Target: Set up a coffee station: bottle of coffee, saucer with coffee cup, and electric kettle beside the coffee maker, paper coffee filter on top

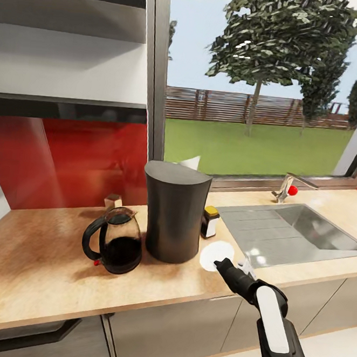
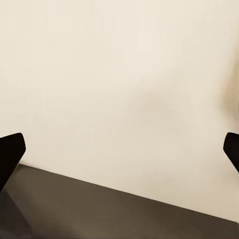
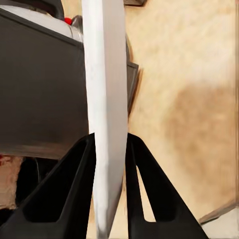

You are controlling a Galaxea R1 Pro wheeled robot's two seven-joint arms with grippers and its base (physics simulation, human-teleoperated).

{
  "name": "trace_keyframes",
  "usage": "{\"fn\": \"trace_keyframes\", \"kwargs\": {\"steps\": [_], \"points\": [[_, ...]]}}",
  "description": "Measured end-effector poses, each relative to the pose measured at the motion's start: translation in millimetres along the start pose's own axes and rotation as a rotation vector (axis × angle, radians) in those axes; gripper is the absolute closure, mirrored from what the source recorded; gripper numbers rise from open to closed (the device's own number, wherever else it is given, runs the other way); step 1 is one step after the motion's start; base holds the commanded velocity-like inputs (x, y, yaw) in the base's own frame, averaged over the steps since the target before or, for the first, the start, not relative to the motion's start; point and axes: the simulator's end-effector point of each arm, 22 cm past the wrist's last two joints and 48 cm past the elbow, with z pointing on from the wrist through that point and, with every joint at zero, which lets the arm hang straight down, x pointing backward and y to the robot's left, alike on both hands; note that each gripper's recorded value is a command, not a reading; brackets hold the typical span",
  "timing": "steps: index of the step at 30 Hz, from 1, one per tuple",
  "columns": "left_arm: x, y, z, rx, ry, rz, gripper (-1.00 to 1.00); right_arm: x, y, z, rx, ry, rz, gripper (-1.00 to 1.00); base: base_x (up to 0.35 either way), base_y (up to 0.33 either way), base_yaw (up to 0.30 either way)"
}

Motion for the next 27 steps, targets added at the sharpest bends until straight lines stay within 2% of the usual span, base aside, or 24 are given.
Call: {"fn": "trace_keyframes", "kwargs": {"steps": [7, 27], "points": [[0.6, -0.7, -0.1, 0.002, 0.001, 0.000, -1.00, 28.9, -28.7, 13.6, 0.056, 0.073, 0.038, 1.00, 0.093, 0.000, 0.000], [9.2, -6.2, -0.3, 0.010, 0.018, 0.006, -1.00, 30.2, -31.9, 14.4, 0.063, 0.076, 0.043, 1.00, 0.081, -0.016, 0.000]]}}
